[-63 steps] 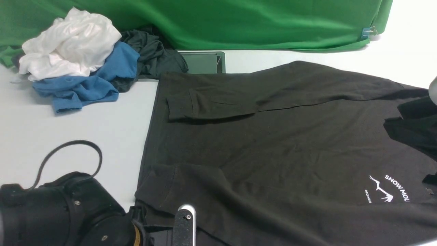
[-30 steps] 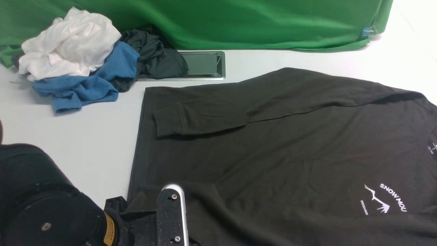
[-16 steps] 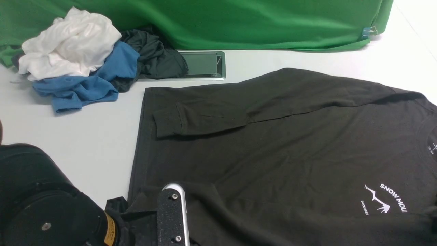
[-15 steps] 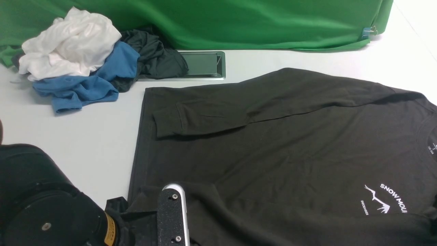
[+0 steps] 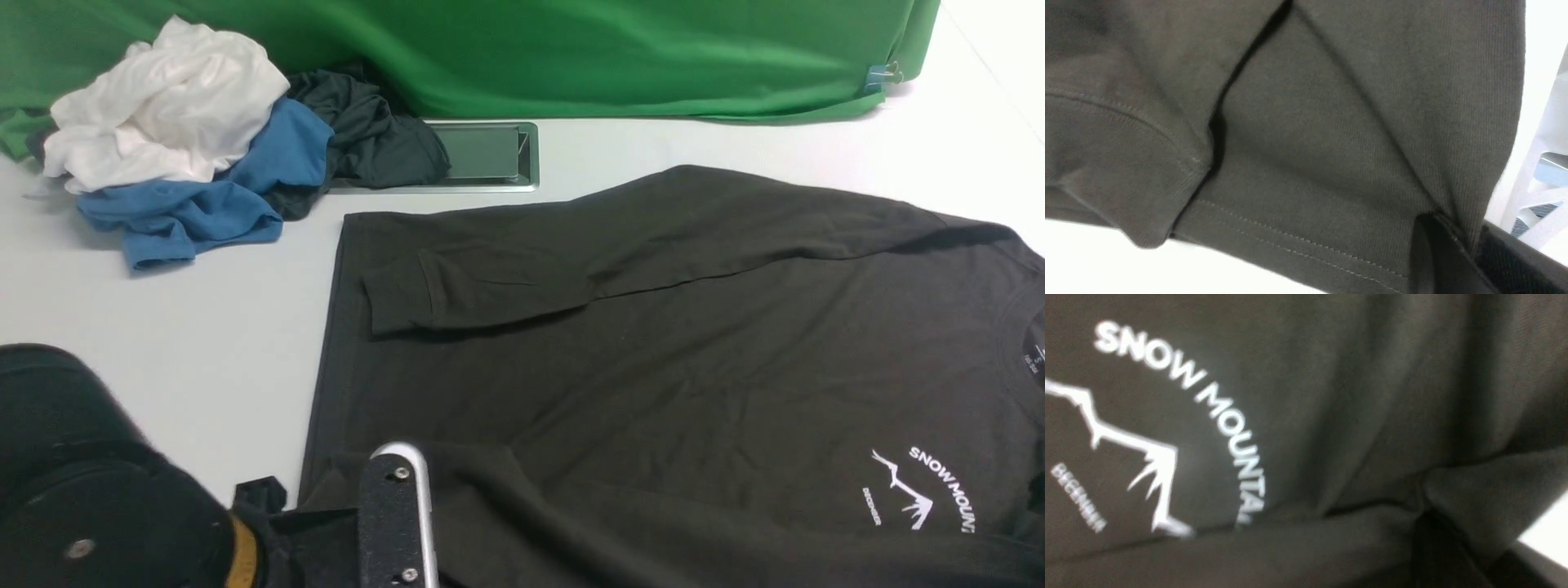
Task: Fold a long-sleeved shirt on a white desktop.
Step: 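Grasp the near edge of the shirt at its hem and shoulder corners, then fold the black garment in half by bringing its near edge over to the far edge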
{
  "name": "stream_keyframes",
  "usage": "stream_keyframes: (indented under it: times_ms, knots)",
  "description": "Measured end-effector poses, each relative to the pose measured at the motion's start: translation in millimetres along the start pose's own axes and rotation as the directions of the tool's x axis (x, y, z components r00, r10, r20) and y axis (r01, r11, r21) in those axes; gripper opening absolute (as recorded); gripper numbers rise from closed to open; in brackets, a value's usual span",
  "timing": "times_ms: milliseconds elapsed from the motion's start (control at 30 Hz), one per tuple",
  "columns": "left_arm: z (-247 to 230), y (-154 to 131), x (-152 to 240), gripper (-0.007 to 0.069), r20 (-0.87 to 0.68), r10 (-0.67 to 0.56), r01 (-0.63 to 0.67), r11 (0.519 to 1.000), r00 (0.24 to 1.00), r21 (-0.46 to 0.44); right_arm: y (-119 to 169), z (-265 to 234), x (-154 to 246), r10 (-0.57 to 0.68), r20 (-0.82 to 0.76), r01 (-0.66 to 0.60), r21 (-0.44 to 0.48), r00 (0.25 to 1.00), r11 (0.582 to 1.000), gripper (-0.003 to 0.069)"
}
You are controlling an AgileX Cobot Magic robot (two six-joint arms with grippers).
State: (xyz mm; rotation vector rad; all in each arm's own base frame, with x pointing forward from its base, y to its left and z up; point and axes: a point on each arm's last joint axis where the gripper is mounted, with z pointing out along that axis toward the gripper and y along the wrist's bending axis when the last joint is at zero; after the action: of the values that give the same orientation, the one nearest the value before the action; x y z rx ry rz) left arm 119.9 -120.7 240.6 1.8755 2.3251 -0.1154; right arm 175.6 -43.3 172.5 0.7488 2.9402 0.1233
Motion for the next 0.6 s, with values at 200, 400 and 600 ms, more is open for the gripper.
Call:
stream_keyframes:
  times_ms: [200, 400, 600]
  knots:
    - [-19.9, -11.7, 13.0, 0.0032, 0.042, -0.001, 0.002, 1.0, 0.999, -0.015, -13.7, -39.1, 23.2, -0.013, 0.037, 0.008, 0.123, 0.999, 0.992, 0.0067]
    - [-31.2, -20.5, 23.5, 0.0032, 0.057, -0.033, 0.034, 0.999, 0.998, -0.014, -19.1, -59.4, 41.7, 0.0, 0.087, -0.013, 0.143, 0.996, 0.99, 0.0067]
    - [-29.6, 5.0, 19.9, 0.0032, 0.108, -0.182, 0.198, 0.965, 0.977, -0.173, -8.9, -61.7, 15.9, 0.017, 0.133, -0.029, 0.084, 0.991, 0.996, 0.0068]
